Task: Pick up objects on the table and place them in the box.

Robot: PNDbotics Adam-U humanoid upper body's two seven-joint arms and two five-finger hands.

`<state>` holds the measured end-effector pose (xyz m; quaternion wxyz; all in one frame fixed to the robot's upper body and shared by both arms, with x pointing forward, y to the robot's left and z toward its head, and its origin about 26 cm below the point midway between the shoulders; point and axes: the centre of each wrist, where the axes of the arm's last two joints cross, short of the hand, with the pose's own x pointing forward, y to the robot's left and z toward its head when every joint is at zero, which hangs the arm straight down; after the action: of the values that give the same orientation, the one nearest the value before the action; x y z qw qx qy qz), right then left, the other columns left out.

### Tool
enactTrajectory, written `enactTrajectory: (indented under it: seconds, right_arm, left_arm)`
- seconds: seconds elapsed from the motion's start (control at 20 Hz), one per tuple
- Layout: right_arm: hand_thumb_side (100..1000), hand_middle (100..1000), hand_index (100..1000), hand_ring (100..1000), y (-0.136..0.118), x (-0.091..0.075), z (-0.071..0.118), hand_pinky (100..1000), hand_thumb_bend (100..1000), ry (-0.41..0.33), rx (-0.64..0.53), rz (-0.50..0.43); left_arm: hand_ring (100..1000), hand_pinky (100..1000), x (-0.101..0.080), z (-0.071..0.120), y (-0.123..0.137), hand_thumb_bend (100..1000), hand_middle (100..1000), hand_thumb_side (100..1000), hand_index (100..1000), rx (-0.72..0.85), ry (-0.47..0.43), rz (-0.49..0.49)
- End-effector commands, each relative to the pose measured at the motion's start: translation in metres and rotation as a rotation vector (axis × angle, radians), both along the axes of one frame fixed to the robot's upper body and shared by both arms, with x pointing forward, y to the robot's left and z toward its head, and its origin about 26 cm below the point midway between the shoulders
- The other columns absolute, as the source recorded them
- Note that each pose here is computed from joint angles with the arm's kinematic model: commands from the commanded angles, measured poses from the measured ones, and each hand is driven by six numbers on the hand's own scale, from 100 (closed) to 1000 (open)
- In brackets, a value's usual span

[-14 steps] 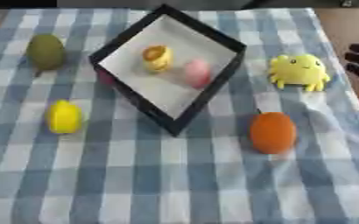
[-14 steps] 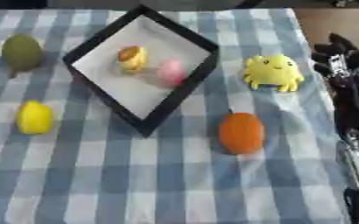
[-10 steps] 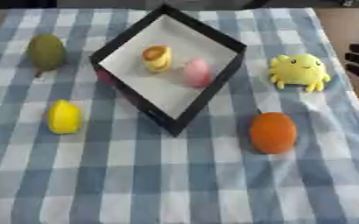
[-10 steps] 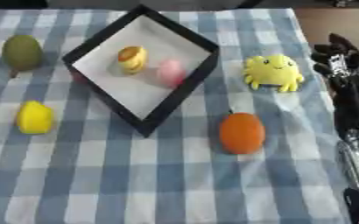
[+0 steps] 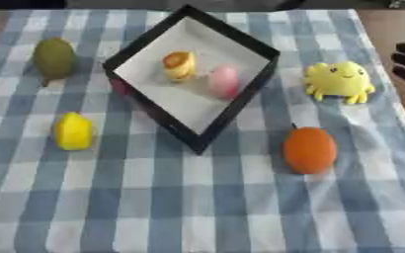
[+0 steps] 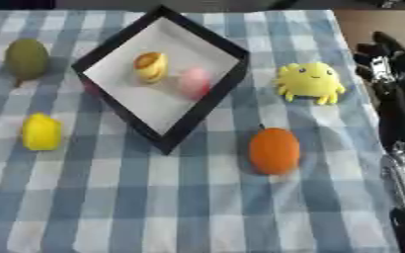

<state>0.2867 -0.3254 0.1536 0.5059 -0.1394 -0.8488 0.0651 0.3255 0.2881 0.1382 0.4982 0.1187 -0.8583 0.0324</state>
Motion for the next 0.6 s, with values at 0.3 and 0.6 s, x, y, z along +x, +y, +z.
enactTrajectory:
  seconds: [0.3,0.6]
  right_arm:
    - [693,815,924,873,-0.017,0.009,0.048,886,100,0.025,-0.276,-0.003]
    - [672,817,921,870,-0.038,0.026,0.067,884,100,0.094,-0.424,-0.042]
  left_arm:
    - [1000,860,-0.002,0.004,0.010,121,993,865,884,0.039,-0.005,0.021]
    - [1000,860,-0.003,0.002,0.012,121,993,865,883,0.050,0.004,0.025]
